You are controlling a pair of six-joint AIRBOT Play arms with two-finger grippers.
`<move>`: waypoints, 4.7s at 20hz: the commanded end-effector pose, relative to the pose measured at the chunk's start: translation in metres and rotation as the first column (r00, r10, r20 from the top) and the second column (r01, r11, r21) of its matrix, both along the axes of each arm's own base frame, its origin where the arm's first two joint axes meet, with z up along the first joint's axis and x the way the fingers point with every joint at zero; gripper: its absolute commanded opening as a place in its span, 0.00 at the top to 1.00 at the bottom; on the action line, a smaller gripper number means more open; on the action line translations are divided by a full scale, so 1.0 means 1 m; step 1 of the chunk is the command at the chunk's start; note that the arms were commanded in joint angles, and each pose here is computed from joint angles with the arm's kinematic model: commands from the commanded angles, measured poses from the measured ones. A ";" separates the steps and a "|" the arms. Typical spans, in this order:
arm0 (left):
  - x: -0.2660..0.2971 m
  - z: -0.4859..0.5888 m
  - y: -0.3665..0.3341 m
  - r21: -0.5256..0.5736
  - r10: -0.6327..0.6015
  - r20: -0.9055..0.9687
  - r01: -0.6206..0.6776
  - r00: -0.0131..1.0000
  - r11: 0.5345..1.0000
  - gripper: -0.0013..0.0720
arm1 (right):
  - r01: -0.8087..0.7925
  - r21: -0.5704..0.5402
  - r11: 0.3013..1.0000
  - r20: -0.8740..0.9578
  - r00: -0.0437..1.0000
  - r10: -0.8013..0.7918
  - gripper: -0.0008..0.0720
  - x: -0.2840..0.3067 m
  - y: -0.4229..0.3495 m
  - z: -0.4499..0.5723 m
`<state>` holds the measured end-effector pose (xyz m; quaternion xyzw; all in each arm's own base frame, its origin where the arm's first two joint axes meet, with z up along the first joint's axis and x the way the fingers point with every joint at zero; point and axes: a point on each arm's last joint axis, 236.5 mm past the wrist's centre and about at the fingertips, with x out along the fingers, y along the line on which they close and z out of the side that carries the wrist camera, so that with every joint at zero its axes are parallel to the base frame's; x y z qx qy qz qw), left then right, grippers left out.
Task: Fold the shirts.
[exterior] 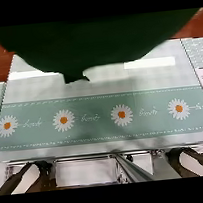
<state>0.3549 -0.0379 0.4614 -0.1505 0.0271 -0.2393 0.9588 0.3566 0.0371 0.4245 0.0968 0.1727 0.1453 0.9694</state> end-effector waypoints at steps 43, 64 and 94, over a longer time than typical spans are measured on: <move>0.125 -0.479 0.018 0.308 0.311 -0.869 -0.070 0.385 0.949 0.95 | 0.002 0.173 0.985 -0.893 0.423 0.156 0.95 0.083 -0.016 -0.453; -0.086 -0.515 0.077 0.014 0.021 -0.999 -0.219 0.032 0.976 0.02 | 0.246 0.080 0.966 -0.897 0.440 -0.038 0.14 -0.072 -0.050 -0.468; -0.118 -0.546 -0.021 -0.201 -0.190 -0.973 -0.081 0.130 0.976 0.95 | 0.163 0.159 0.974 -0.985 0.096 0.144 0.14 -0.208 0.013 -0.515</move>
